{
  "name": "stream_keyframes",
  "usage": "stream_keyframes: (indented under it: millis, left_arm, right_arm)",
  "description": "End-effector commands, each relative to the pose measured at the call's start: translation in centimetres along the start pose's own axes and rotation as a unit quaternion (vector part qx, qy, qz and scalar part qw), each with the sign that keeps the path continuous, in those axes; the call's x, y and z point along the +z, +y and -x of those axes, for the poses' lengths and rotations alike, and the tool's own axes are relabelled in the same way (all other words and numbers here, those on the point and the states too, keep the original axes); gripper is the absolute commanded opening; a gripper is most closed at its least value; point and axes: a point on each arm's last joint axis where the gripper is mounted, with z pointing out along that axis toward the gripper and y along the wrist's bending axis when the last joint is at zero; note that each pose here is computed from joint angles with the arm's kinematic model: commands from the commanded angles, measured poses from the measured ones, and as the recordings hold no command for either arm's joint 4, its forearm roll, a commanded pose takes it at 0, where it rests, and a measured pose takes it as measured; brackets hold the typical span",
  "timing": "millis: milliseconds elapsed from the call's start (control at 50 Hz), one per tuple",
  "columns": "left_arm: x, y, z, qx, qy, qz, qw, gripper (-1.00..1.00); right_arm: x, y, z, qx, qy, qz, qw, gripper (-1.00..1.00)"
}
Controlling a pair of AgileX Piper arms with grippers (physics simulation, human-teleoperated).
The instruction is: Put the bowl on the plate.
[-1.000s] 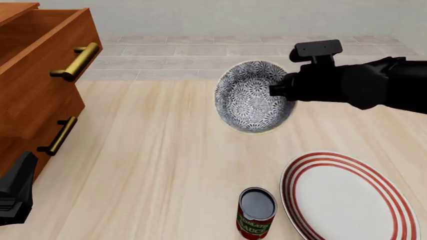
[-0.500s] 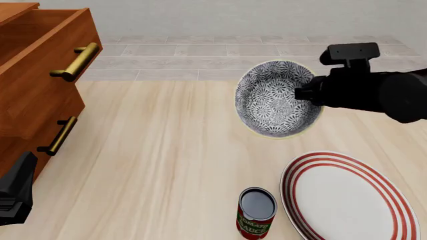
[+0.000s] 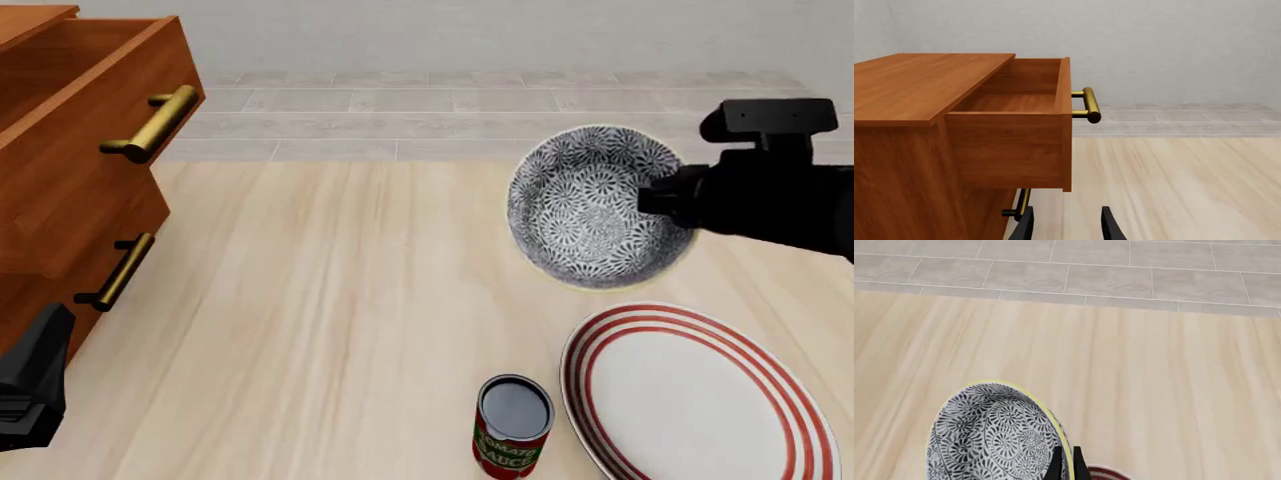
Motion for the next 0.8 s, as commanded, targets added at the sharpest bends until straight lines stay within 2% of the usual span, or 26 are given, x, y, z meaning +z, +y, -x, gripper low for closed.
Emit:
stream_keyframes:
  millis: [20,800]
  left_arm:
    - [0.0,0.0,0.0,0.000,0.000,0.000,1.0000,1.00]
    - [0.0,0.0,0.0,0.000,0.000,0.000,1.0000,1.00]
  right_arm:
    - [-1.6,-0.7,-0.6,0.022,-0.008,-0.010,0.9997,-1.00]
    - [-5.2,-2.3,-3.3,0.057,-0.004,-0.047,0.9973,-1.00]
